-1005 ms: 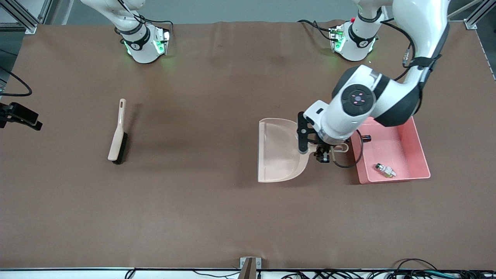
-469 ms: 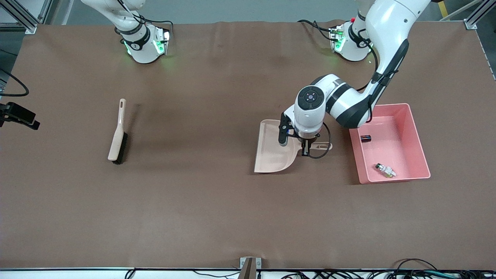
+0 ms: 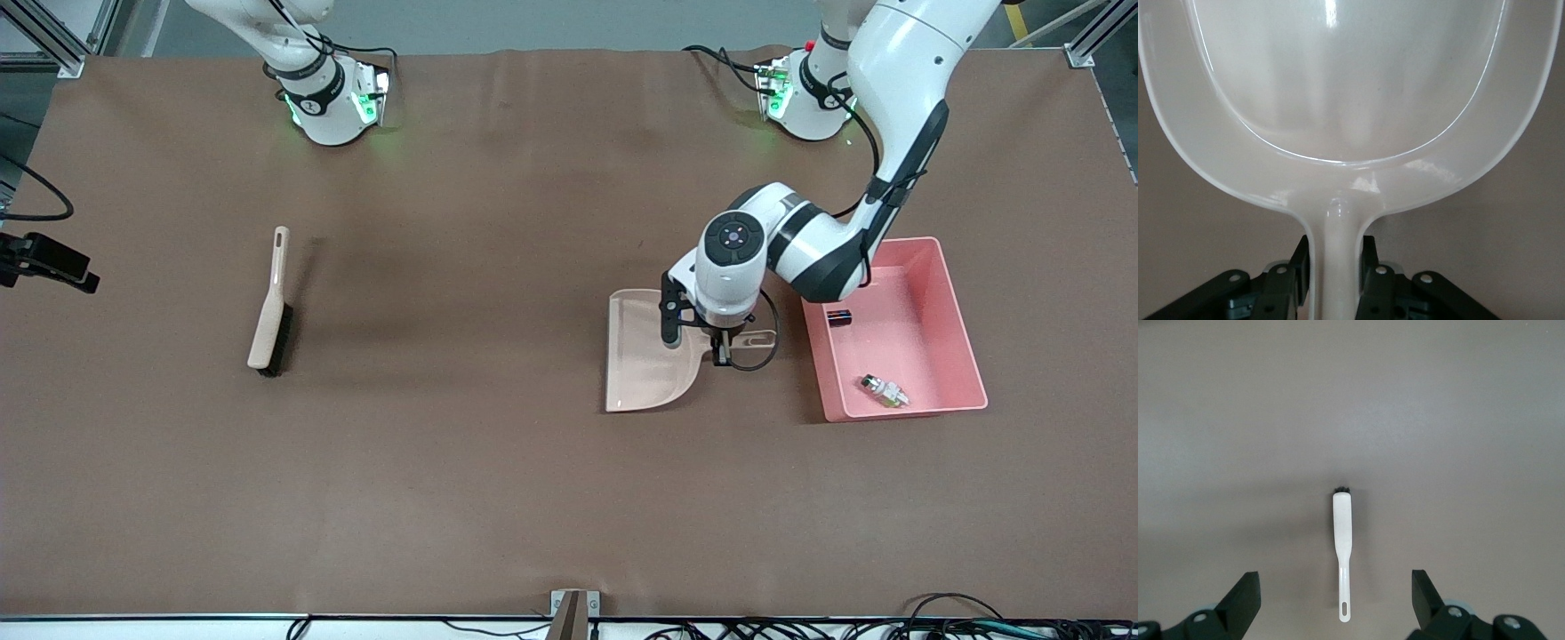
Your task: Clean e-waste and dump in bin
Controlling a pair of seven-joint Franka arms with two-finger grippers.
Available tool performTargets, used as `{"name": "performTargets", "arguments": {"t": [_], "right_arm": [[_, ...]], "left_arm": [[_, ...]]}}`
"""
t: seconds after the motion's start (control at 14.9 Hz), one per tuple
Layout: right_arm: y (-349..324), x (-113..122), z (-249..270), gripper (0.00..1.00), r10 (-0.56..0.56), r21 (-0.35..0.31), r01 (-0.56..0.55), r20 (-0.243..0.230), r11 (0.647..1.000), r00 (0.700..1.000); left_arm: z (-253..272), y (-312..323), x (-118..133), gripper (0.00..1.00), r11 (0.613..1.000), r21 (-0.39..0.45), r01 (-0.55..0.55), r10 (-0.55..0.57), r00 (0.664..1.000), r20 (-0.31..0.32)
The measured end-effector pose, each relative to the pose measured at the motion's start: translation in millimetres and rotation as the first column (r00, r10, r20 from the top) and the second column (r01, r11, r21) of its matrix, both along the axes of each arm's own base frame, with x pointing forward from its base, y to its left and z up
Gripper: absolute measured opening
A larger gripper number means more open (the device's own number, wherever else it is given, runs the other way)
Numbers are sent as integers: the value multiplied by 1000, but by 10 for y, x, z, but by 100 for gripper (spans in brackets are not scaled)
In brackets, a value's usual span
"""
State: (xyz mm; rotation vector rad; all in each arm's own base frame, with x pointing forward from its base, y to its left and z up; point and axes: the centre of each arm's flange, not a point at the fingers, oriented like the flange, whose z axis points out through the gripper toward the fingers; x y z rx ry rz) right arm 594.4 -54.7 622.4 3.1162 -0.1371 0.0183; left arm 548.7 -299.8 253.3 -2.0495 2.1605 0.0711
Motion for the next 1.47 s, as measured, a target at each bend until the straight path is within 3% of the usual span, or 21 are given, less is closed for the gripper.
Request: {"name": "performTargets", "arguments": {"t": [0.67, 0.8, 1.01, 1.21, 1.47], "right_arm": [[36, 5, 0, 100, 6, 1, -6, 1, 1000, 1000], [36, 5, -4, 100, 6, 1, -6, 0, 1000, 1000], [20, 4, -24, 100, 4, 1, -4, -4, 1000, 1000], [-56, -2, -43, 100, -9, 1, 9, -8, 1000, 1000], [-42, 1, -42, 100, -7, 2, 7, -6, 1000, 1000]], "left_arm": [[-89, -38, -53, 33, 1000, -23, -1, 1, 1000, 7], [-85, -51, -55, 46, 1000, -27, 2, -1, 1000, 10], [-45, -57, -22, 75, 999, -34, 0, 1, 1000, 21], [238, 30, 217, 100, 998, -50, -33, 37, 996, 79], [925, 298, 553, 100, 977, -96, -189, 198, 976, 96]]}}
